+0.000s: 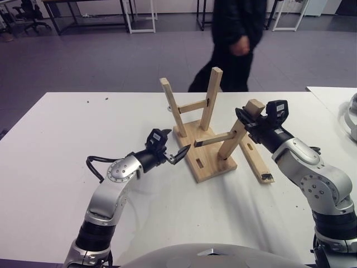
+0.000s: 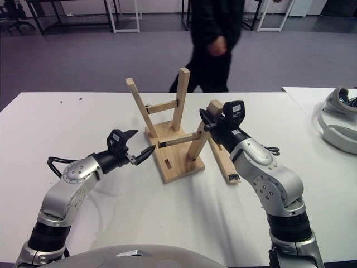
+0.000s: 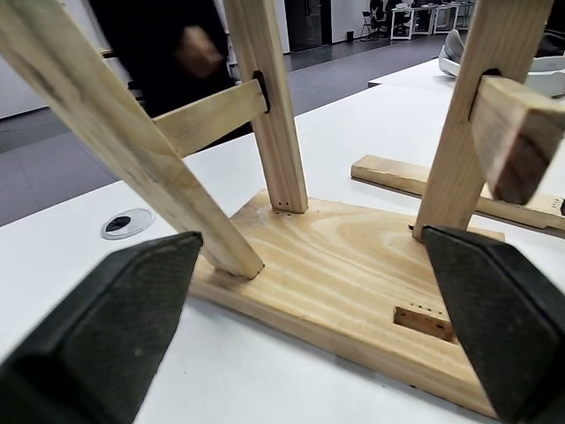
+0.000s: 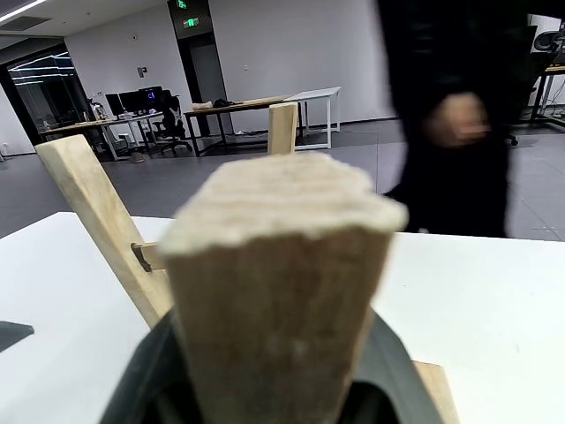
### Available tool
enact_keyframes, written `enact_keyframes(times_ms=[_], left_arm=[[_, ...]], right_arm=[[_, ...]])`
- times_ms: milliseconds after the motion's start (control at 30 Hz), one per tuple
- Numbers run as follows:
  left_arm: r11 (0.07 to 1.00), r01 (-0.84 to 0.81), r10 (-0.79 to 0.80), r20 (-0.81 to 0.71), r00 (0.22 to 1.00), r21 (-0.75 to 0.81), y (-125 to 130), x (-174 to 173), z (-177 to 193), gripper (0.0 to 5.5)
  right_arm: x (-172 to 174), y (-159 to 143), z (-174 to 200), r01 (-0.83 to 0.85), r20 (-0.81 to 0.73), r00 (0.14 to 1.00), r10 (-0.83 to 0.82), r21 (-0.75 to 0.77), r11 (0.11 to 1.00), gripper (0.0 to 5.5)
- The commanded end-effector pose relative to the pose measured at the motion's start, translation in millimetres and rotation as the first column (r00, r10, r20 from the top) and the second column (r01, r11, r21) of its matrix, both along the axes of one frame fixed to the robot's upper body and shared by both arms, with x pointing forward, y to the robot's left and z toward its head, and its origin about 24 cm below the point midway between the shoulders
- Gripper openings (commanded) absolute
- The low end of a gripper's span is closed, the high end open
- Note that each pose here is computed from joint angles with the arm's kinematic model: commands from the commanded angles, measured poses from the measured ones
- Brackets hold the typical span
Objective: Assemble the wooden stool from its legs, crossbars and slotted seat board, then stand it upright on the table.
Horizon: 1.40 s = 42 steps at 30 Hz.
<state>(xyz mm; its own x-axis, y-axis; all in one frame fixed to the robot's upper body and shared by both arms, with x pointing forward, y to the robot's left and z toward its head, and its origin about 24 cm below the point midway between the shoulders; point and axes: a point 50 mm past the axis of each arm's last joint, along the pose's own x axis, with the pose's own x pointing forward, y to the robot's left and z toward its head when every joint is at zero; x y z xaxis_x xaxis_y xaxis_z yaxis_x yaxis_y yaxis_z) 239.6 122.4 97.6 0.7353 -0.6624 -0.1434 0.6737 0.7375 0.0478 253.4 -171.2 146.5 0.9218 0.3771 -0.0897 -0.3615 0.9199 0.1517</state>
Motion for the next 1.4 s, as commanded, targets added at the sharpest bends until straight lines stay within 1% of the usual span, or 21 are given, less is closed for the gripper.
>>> enact_keyframes(times_ms=[33,67,100,267,367,433,467,500,533,567,633,700,767,867,933,1000,1167,1267,1300,1333,1400], left_arm=[[0.998,-0.046,0.046,0.014,0.999,0.039,9,5,3,4.58],[0.998,-0.048,0.048,0.014,0.999,0.041,10,5,3,4.58],[0.998,-0.05,0.049,0.014,0.999,0.042,10,5,3,4.58],[0.997,-0.058,0.057,0.01,0.998,0.049,15,5,2,4.58],[0.996,-0.074,0.073,0.011,0.997,0.053,21,5,2,4.58],[0.995,-0.085,0.085,0.01,0.996,0.055,24,5,1,4.58],[0.994,-0.09,0.089,0.01,0.996,0.056,25,5,0,4.58],[0.994,-0.092,0.091,0.011,0.996,0.056,25,5,0,4.58],[0.994,-0.092,0.092,0.013,0.996,0.058,24,6,0,4.58],[0.994,-0.095,0.095,0.015,0.995,0.06,24,6,-1,4.58],[0.992,-0.106,0.105,0.018,0.994,0.061,25,6,-1,4.58],[0.99,-0.128,0.127,0.02,0.992,0.06,26,6,0,4.58],[0.989,-0.136,0.134,0.022,0.991,0.057,27,8,0,4.58],[0.989,-0.133,0.131,0.026,0.991,0.059,26,11,2,4.58],[0.99,-0.127,0.126,0.025,0.992,0.062,26,12,1,4.58],[0.99,-0.123,0.121,0.024,0.992,0.065,25,12,1,4.58],[0.991,-0.118,0.116,0.037,0.993,0.063,24,14,5,4.58],[0.993,-0.118,0.119,0.057,0.991,-0.027,22,17,19,4.58],[0.989,-0.106,0.114,0.071,0.991,-0.101,19,18,30,4.58],[0.972,-0.083,0.105,0.092,0.99,-0.218,15,19,48,4.58],[0.915,-0.014,0.078,0.145,0.986,-0.402,8,21,84,4.58]], right_arm=[[0,-5,-9,0.027,-0.052,0.998,-0.029,-0.033,0.999,1.05],[1,-3,2,0.019,0.001,1.0,-0.019,-0.005,1.0,1.05],[1,-1,11,0.006,0.038,0.999,-0.007,0.017,1.0,1.41],[-8,3,27,-0.037,0.124,0.992,0.027,0.073,0.997,2.46],[-15,-12,67,-0.079,0.298,0.954,0.038,0.127,0.989,2.95],[-11,-34,107,-0.065,0.426,0.905,-0.018,0.179,0.982,3.36],[-6,-45,119,-0.04,0.445,0.893,-0.064,0.219,0.975,3.65],[2,-55,117,0.02,0.404,0.908,-0.113,0.229,0.973,3.85],[10,-61,103,0.084,0.32,0.937,-0.144,0.195,0.977,4.02],[15,-60,81,0.11,0.22,0.966,-0.134,0.117,0.987,4.24],[9,-58,12,0.103,-0.073,0.992,-0.106,-0.042,0.994,4.24],[-3,-60,-35,0.069,-0.278,0.956,-0.095,-0.102,0.992,4.24],[-12,-62,-57,0.063,-0.363,0.926,-0.102,-0.119,0.991,4.24],[-21,-68,-88,0.053,-0.447,0.881,-0.156,-0.233,0.971,4.24],[-26,-69,-101,0.036,-0.489,0.855,-0.171,-0.272,0.962,4.24],[-28,-70,-110,0.049,-0.516,0.834,-0.195,-0.285,0.957,3.88],[-31,-72,-120,0.079,-0.529,0.814,-0.239,-0.306,0.949,2.9],[-27,-71,-120,0.117,-0.494,0.831,-0.256,-0.294,0.949,2.38],[-19,-74,-111,0.176,-0.422,0.861,-0.285,-0.28,0.944,2.2],[-6,-80,-89,0.247,-0.293,0.901,-0.319,-0.257,0.934,2.07],[16,-93,-37,0.349,-0.008,0.933,-0.359,-0.215,0.912,2.07]])
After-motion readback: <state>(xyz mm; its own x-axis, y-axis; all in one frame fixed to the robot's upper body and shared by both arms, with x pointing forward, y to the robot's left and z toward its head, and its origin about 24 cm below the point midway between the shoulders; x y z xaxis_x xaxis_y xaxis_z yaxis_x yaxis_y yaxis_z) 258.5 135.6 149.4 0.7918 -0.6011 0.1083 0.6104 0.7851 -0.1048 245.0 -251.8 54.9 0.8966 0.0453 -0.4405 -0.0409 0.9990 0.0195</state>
